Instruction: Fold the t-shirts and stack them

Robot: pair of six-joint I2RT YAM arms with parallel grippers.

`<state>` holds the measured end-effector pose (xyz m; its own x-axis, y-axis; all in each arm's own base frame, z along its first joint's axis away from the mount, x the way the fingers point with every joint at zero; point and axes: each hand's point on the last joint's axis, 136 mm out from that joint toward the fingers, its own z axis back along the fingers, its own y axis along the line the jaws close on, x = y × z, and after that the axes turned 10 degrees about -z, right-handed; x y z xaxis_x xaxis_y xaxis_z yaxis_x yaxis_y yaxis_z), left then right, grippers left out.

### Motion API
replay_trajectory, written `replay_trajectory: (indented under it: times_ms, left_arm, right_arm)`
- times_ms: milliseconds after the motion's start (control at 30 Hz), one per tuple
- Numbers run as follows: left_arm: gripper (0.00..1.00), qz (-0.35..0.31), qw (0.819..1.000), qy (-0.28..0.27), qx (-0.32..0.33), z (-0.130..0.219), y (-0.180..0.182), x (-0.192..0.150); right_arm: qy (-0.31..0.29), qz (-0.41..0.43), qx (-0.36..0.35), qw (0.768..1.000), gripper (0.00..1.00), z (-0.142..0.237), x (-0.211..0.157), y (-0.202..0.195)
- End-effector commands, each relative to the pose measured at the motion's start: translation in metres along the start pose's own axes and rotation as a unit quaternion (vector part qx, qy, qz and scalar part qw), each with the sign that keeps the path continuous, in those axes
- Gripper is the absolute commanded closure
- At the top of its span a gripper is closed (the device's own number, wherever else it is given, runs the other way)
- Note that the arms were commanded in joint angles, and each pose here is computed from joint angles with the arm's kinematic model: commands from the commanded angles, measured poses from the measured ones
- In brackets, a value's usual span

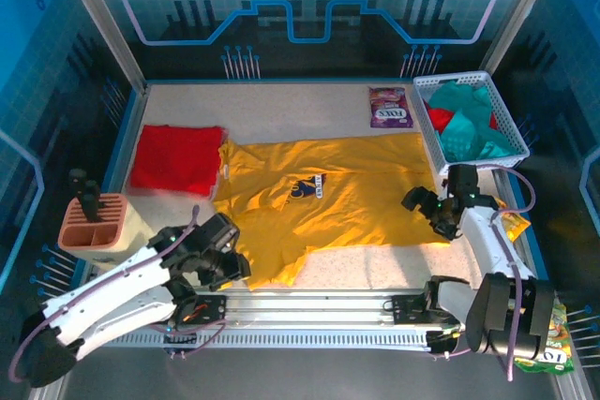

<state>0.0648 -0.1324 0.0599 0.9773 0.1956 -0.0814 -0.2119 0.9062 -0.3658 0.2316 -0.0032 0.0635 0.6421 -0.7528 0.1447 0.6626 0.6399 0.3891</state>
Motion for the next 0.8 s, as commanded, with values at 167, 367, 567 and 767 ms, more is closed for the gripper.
replay_trajectory:
  times_ms: [167,367,567,767]
  left_arm:
    - [0.52,0.074,0.997,0.018,-0.032,-0.032,-0.013,-0.014]
    - [0.52,0.058,0.998,0.021,-0.020,-0.050,-0.029,-0.005]
    - [0.56,0.067,0.998,0.000,-0.021,-0.061,-0.029,0.004]
    - [0.67,0.073,0.997,-0.034,-0.013,-0.063,-0.022,0.016]
  right_arm:
    - [0.016,-0.066,-0.024,0.997,0.10,-0.004,-0.007,-0.025]
    - [0.022,-0.089,-0.056,0.994,0.20,-0.009,-0.013,-0.046]
    - [0.042,-0.109,-0.078,0.990,0.31,-0.023,-0.018,-0.059]
    - [0.053,-0.116,-0.083,0.988,0.53,-0.037,-0.018,-0.063]
